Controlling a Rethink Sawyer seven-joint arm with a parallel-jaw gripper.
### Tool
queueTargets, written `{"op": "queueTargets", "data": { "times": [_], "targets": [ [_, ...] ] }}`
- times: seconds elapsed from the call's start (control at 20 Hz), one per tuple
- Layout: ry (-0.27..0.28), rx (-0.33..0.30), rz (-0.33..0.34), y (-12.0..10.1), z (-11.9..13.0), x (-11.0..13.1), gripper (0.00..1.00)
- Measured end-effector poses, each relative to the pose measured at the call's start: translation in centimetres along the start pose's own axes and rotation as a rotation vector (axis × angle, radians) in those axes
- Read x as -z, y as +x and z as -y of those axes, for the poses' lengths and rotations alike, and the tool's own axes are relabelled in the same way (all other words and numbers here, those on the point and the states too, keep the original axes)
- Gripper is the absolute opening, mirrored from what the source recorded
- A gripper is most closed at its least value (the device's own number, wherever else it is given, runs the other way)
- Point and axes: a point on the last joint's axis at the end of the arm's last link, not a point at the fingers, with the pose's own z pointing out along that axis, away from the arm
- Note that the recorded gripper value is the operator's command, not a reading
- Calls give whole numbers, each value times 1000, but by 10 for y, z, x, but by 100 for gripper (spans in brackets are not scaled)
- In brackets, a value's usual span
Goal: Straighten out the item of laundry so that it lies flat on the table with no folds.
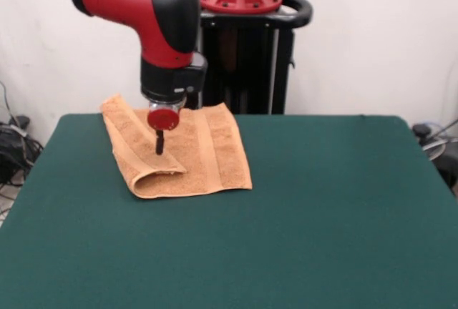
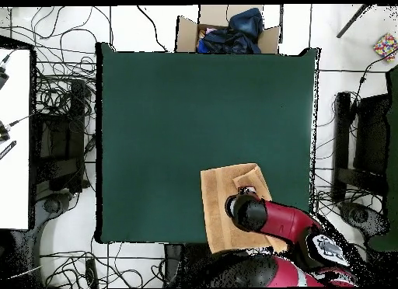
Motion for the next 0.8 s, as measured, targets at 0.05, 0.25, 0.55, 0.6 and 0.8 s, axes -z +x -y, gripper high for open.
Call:
{"op": "queueTargets", "data": {
  "times": [0.05, 0.25, 0.55, 0.6, 0.8],
  "targets": [
    [-4, -3, 3, -2, -1, 2, 100],
    [-11, -7, 10, -6, -3, 5, 100],
    [-13, -5, 13, -7, -4, 5, 100],
    [-13, -4, 13, -6, -4, 5, 100],
    [-14, -1, 14, -5, -5, 5, 100]
  ]
}}
